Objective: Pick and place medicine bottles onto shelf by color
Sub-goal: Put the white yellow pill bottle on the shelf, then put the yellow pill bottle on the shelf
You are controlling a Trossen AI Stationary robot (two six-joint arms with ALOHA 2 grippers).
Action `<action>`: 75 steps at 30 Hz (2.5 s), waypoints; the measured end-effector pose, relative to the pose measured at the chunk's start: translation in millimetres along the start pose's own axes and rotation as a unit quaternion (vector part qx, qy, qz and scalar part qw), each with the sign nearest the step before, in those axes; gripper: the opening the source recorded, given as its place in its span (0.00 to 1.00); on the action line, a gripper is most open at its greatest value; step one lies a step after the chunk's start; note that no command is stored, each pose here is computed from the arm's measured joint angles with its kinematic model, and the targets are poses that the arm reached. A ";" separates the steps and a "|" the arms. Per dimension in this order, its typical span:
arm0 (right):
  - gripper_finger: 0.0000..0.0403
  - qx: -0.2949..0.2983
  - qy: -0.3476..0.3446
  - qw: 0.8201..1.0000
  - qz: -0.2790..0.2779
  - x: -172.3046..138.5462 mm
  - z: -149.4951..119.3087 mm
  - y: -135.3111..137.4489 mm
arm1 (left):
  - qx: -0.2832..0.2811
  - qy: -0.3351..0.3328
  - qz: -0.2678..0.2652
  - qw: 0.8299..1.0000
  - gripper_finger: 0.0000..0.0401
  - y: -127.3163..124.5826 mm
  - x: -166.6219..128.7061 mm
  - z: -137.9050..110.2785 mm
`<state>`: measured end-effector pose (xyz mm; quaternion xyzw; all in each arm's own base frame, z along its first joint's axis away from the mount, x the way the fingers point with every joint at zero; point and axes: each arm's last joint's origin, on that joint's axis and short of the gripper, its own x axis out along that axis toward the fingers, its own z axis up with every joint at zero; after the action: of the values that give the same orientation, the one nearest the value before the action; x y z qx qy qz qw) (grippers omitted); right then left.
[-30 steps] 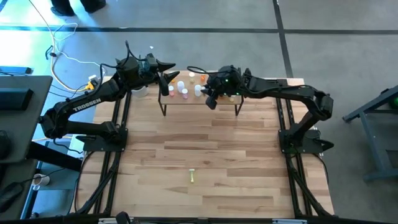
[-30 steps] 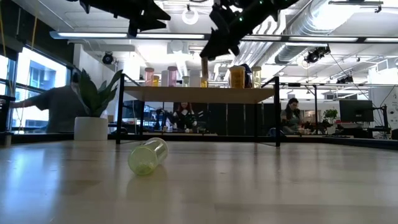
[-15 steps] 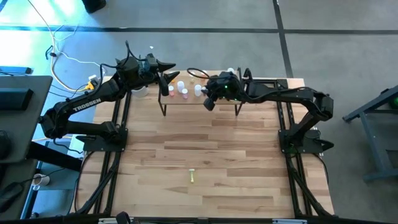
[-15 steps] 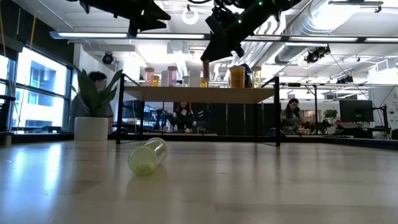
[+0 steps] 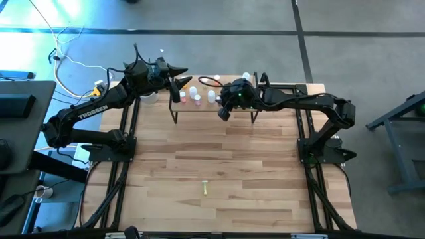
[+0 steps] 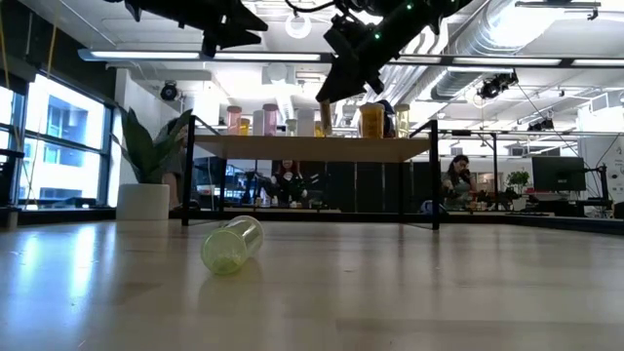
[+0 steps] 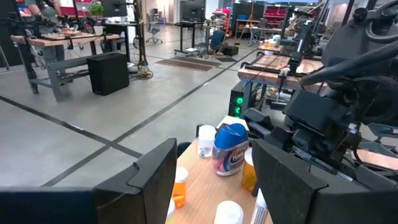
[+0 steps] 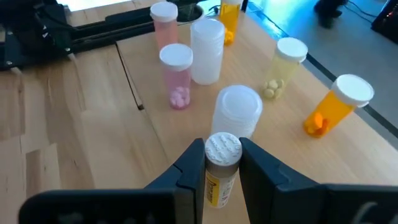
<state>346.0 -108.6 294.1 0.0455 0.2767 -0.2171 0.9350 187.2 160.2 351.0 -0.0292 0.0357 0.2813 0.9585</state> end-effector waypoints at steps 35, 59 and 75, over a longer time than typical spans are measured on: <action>0.27 -0.007 0.024 1.000 -0.004 0.0 -4.6 -1.2 | 0.000 0.000 0.001 1.000 0.50 0.0 0.0 0.0; 0.27 0.004 -0.011 1.000 -0.014 -5.8 9.4 -11.0 | 0.000 0.000 0.001 1.000 0.50 0.0 0.0 0.0; 0.27 0.033 0.013 0.999 0.031 -46.9 48.7 23.8 | 0.039 0.053 -0.028 0.997 0.50 -4.6 -19.6 -3.6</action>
<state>345.3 -79.3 359.5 0.0875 0.2799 -0.1960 0.9357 173.0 145.5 349.2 -0.0080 0.0961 0.2510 0.9632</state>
